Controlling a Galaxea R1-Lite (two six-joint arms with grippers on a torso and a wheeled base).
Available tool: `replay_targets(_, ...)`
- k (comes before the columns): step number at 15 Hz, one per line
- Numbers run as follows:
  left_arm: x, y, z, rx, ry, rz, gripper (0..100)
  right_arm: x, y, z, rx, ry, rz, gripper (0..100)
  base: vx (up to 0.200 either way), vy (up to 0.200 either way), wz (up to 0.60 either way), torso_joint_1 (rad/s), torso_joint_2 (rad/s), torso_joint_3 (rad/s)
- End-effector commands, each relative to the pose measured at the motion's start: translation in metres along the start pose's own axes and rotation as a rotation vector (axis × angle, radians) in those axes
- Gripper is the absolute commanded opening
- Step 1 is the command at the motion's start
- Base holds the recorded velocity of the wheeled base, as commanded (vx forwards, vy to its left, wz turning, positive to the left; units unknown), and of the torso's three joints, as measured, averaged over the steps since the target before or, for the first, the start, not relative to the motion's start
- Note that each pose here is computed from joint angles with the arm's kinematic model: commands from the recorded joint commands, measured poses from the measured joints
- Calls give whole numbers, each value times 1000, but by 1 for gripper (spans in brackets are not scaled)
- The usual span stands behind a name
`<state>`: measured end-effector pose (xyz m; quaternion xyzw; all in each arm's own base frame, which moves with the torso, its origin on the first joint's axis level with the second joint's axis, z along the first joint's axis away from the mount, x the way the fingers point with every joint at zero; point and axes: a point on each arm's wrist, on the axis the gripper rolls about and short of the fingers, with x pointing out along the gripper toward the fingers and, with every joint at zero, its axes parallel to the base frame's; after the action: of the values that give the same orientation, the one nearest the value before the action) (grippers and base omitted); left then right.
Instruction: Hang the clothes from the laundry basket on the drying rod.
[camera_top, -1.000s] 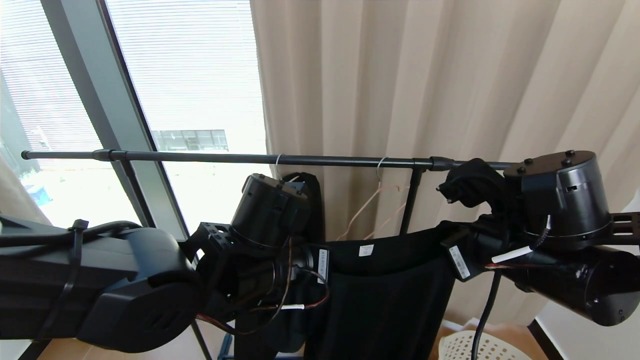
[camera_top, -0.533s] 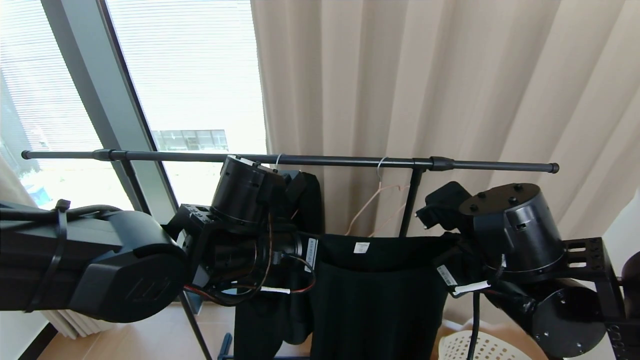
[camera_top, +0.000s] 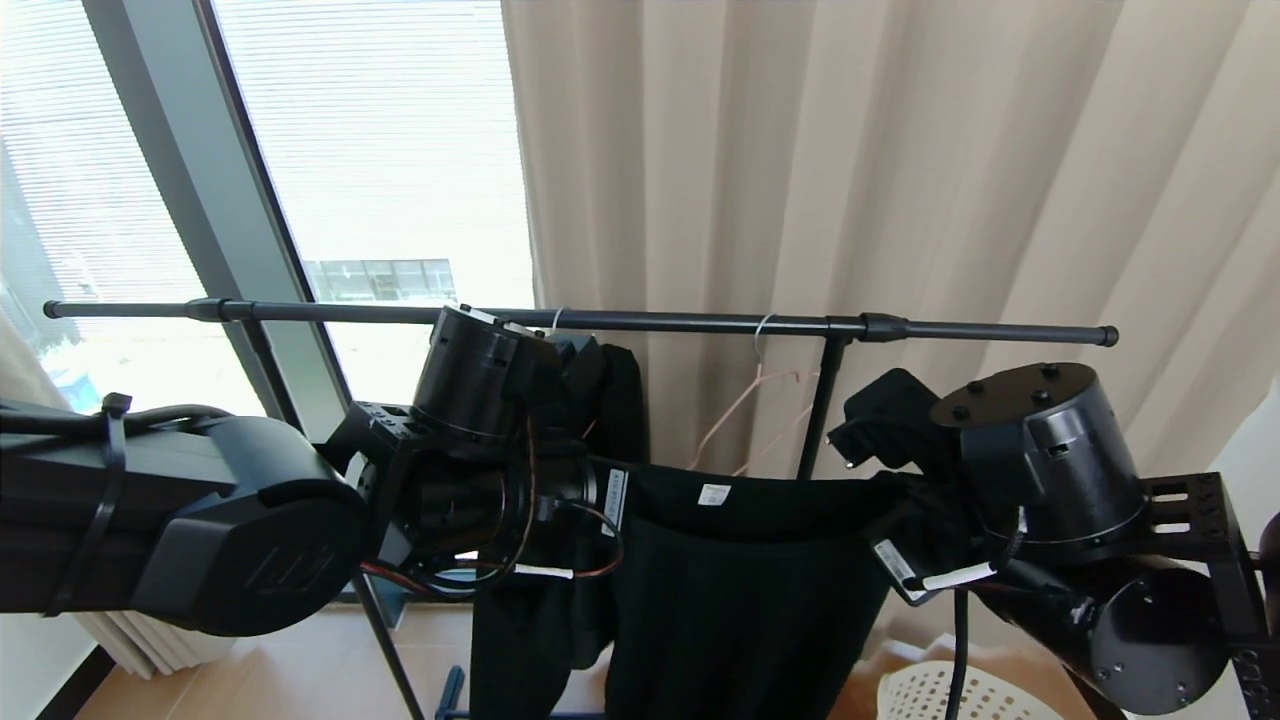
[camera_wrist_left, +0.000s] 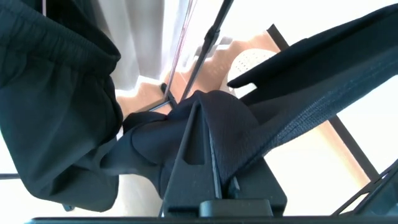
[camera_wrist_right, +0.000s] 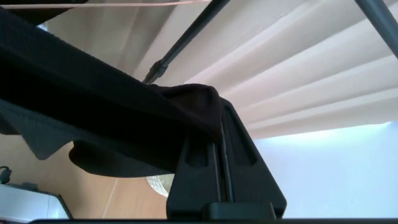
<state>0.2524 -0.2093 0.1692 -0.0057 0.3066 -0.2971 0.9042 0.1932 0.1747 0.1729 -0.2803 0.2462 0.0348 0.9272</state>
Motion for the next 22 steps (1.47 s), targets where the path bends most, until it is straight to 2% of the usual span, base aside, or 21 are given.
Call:
replay_targets(1,0,0,1,1,-1,-8,0,-12,-10,-1,3,-24,18,0,0,0,0,0,0,0)
replay_targets(3,0,1,6,32,-13,-38,0,-25,-20,-9,-64,-5,70,0,0,0,0,0,0,0)
replay_targets(6,3,-1,20,60,-44,-93,0,-35,-26,-13,-94,12,89,0,0,0,0,0,0,0)
replay_targets(11,11,-6,52,128,-128,-185,0,-75,-22,-17,-203,-30,211,0,0,0,0,0,0,0)
replay_targets(13,21,-9,63,171,-157,-219,0,-84,-15,-16,-217,-60,258,0,0,0,0,0,0,0)
replay_targets(17,26,-15,82,196,-205,-333,0,-99,16,-3,-130,-89,395,0,0,0,0,0,0,0)
replay_targets(20,29,-16,83,200,-205,-348,0,-102,61,16,39,-44,456,0,0,0,0,0,0,0)
replay_targets(21,30,-16,83,200,-204,-352,0,-102,65,18,61,-40,461,0,0,0,0,0,0,0)
replay_targets(22,29,-18,83,204,-202,-375,0,-102,78,26,131,-28,473,0,0,0,0,0,0,0)
